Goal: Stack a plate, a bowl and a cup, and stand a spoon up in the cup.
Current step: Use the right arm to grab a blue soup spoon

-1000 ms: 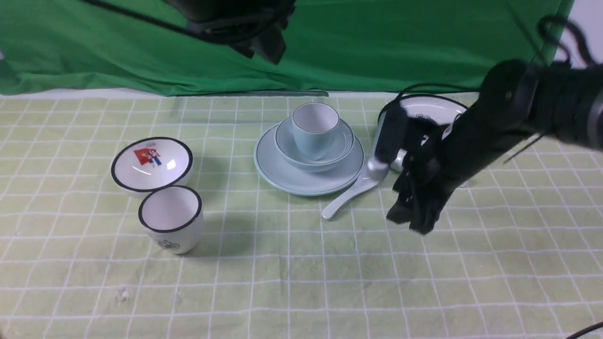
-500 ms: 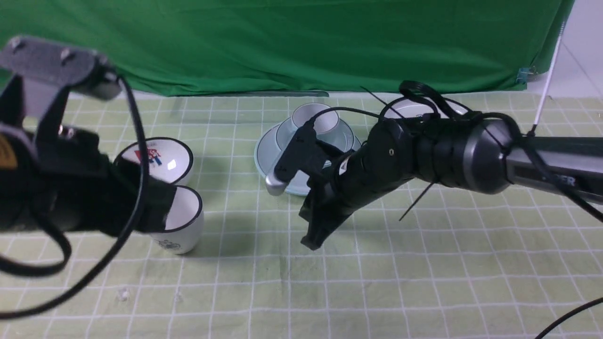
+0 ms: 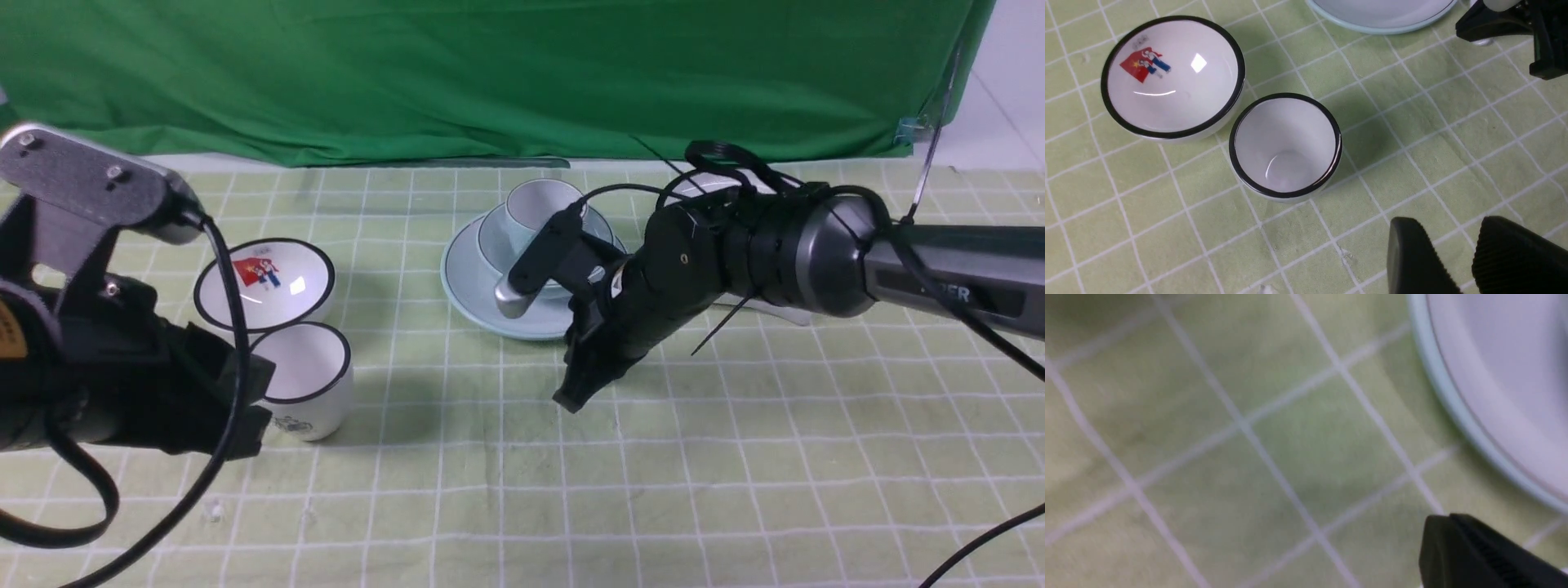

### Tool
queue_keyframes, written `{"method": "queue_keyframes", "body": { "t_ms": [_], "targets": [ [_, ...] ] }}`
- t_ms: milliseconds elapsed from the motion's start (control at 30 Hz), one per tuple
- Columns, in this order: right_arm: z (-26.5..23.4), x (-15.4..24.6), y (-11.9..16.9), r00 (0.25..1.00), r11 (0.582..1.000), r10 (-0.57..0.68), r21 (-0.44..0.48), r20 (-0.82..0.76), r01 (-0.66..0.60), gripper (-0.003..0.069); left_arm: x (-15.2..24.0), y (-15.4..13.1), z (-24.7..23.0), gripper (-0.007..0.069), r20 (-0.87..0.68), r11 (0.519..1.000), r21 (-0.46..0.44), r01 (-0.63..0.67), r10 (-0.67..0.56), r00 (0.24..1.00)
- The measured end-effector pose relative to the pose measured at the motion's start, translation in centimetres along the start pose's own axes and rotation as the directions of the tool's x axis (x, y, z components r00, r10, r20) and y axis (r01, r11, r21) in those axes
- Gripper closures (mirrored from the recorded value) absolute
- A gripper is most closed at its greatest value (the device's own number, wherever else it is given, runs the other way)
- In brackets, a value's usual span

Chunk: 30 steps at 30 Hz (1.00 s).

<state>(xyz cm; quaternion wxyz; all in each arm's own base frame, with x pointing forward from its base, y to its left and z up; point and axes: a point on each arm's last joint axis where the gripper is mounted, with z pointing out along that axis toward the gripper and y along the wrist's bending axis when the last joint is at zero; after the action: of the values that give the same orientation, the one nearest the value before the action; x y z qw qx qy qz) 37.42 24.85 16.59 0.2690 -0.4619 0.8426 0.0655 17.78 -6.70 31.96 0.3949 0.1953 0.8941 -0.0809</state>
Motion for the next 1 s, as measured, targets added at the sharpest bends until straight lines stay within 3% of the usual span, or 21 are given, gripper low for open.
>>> {"method": "queue_keyframes", "body": {
  "t_ms": [233,433,567,667,767,867,933,967,1000],
  "targets": [
    [-0.9,2.4,-2.4,0.984,0.992,0.117,-0.038,-0.138,-0.123,0.0645,0.0,0.0,0.0,0.0435,0.002,1.0,-0.003,-0.007,0.007,1.0],
    [-3.3,2.6,-4.3,0.967,0.974,0.226,0.002,-0.119,-0.227,0.0637,0.1,0.0,0.2,0.0435,0.008,1.0,-0.005,-0.007,0.007,1.0],
    [-5.5,2.4,-5.4,0.954,0.959,0.283,0.022,-0.094,-0.282,0.0583,0.2,0.0,0.2,0.0442,0.013,1.0,-0.006,-0.007,0.007,1.0],
    [-5.7,3.6,-6.3,0.941,0.953,0.302,0.017,-0.152,-0.303,0.0517,0.1,0.0,0.2,0.0491,0.014,1.0,-0.006,-0.008,0.008,1.0],
    [-5.2,5.2,-7.2,0.952,0.978,0.197,-0.024,-0.233,-0.209,0.0511,0.1,0.0,0.2,0.0596,0.014,1.0,-0.005,-0.008,0.008,1.0],
    [-4.6,5.7,-7.2,0.969,0.996,0.02,-0.079,-0.248,-0.041,0.0546,0.1,0.0,0.2,0.0652,0.013,1.0,-0.003,-0.006,0.006,1.0],
    [-4.5,5.6,-7.0,0.96,0.983,-0.161,-0.126,-0.231,0.134,0.0536,0.1,0.0,0.2,0.0659,0.013,1.0,-0.003,-0.006,0.006,1.0],
    [-4.5,5.6,-7.0,0.957,0.98,-0.176,-0.13,-0.229,0.149,0.0529,0.1,0.0,0.2,0.0659,0.013,1.0,-0.003,-0.006,0.006,1.0],
    [-4.5,5.4,-6.8,0.933,0.952,-0.294,-0.155,-0.207,0.265,0.0477,0.1,0.0,0.2,0.0659,0.013,1.0,-0.003,-0.006,0.006,1.0]
  ]
}}
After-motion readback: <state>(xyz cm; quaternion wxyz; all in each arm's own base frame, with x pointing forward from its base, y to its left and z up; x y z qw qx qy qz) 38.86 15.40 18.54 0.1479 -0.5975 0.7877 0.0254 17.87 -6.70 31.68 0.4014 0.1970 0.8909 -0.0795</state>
